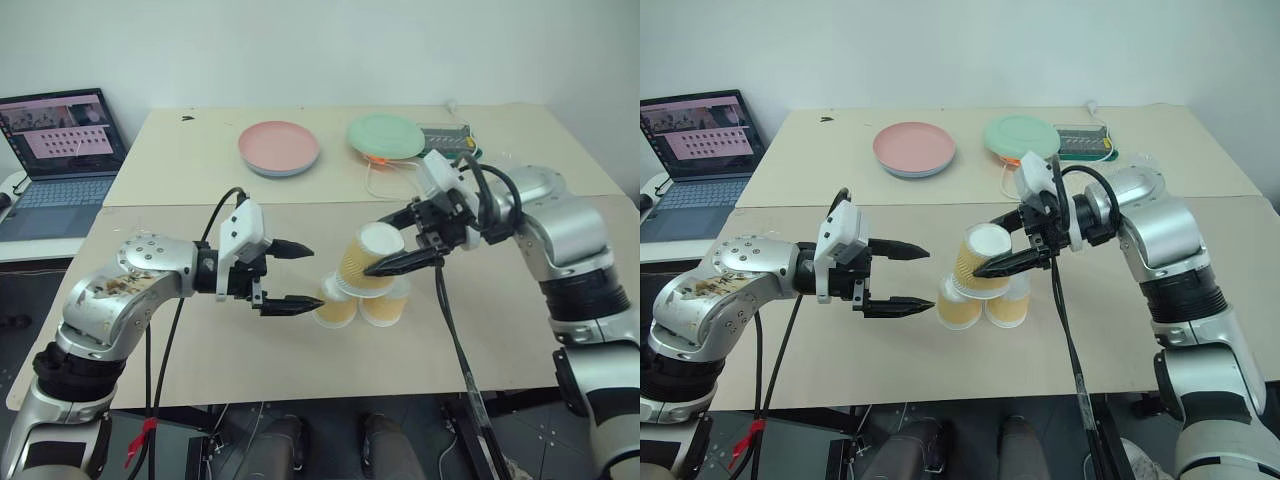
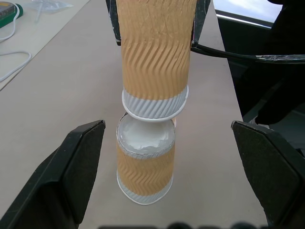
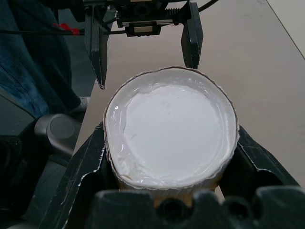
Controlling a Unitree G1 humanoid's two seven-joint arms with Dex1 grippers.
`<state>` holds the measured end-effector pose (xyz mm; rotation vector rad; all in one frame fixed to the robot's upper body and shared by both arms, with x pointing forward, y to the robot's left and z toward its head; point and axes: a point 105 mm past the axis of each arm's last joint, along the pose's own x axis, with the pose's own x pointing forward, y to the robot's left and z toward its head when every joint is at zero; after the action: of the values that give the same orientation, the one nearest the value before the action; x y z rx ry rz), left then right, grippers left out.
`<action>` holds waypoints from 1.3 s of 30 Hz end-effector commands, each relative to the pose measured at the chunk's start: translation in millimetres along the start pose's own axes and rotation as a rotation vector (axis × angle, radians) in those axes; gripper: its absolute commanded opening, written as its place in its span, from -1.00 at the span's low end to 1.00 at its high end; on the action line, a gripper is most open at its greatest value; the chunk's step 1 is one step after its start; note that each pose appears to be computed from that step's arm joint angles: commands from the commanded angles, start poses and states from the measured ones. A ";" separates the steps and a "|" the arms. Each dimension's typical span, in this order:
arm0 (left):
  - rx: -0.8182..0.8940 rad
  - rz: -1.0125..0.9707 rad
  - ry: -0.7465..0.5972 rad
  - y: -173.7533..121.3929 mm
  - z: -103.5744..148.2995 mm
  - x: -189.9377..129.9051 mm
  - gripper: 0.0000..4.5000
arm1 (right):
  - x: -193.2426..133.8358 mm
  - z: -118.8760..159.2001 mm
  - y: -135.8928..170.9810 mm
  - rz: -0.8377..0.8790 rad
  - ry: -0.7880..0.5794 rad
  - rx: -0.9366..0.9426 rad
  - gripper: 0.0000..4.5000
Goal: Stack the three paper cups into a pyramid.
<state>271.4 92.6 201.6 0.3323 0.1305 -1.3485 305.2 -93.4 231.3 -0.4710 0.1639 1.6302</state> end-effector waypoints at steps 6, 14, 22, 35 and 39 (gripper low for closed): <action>0.036 0.013 -0.015 -1.2 8.2 -3.4 1.00 | 0.6 1.3 -2.5 -0.021 0.003 -0.039 0.98; 0.036 0.012 -0.017 -1.5 9.2 -3.8 1.00 | -0.2 2.0 -3.8 -0.031 -0.007 -0.044 0.98; 0.035 0.013 -0.020 -1.2 10.1 -3.4 1.00 | -2.8 4.4 -7.9 -0.046 -0.020 -0.049 0.98; 0.036 0.016 -0.021 -1.9 10.7 -3.5 1.00 | -3.2 4.1 -12.8 -0.067 -0.039 -0.056 0.98; 0.037 0.014 -0.021 -1.8 10.9 -3.3 1.00 | -4.8 6.0 -13.8 -0.073 -0.041 -0.064 0.98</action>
<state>270.9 91.3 202.9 0.3247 0.1213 -1.3418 317.9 -94.1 221.7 -0.4469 0.1472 1.5863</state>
